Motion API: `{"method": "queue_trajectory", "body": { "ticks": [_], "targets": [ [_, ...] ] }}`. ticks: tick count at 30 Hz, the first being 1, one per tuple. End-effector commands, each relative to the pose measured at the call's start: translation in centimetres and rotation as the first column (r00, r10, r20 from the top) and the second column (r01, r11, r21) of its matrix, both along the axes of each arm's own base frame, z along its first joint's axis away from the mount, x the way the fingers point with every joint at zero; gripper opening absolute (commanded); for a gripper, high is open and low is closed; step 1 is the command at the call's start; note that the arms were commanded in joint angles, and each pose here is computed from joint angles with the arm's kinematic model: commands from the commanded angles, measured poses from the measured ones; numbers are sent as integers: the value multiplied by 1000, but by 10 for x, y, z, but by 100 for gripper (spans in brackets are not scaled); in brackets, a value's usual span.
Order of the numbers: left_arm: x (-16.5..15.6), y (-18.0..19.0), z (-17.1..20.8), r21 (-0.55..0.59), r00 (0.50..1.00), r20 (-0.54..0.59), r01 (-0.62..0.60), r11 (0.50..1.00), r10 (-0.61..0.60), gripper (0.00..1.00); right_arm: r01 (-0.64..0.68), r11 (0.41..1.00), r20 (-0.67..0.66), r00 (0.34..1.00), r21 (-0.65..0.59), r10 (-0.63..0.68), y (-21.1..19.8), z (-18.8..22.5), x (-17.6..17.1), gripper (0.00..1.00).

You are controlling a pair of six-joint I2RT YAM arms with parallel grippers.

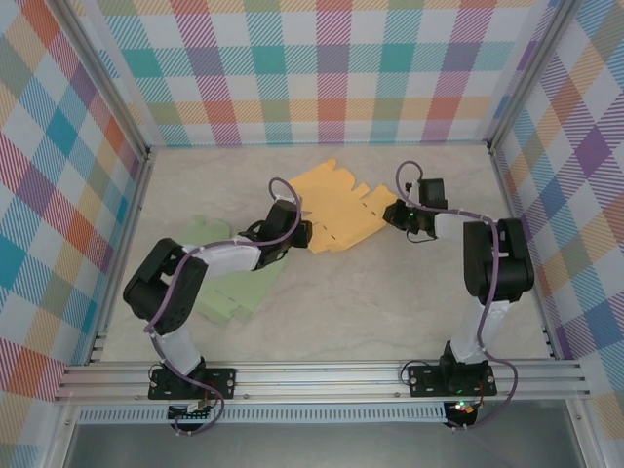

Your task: Fold the paper box

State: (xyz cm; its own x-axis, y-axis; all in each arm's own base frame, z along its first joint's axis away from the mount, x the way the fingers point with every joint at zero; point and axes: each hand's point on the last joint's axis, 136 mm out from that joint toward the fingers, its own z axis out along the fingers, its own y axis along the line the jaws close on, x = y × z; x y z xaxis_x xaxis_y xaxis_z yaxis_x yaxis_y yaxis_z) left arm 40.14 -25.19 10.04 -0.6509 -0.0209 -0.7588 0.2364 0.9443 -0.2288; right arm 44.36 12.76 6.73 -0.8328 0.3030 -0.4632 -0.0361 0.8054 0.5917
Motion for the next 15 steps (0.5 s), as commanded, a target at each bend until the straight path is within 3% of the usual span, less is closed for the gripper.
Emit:
{"method": "queue_trajectory", "body": {
  "ticks": [1,4,9,15],
  "targets": [
    [3,-9,68,3,988,139,65,998,-65,42,-126,983,191,970,-131,150,5,70,-1,6],
    [2,-11,111,16,969,215,121,992,-122,49,-184,963,272,933,-195,233,8,112,-11,0],
    [5,-13,180,6,926,318,213,977,-204,60,-286,912,375,843,-294,386,15,181,-34,0],
    [-3,-20,252,17,827,467,345,938,-313,78,-401,831,520,650,-384,554,30,258,-78,0]
  ]
}}
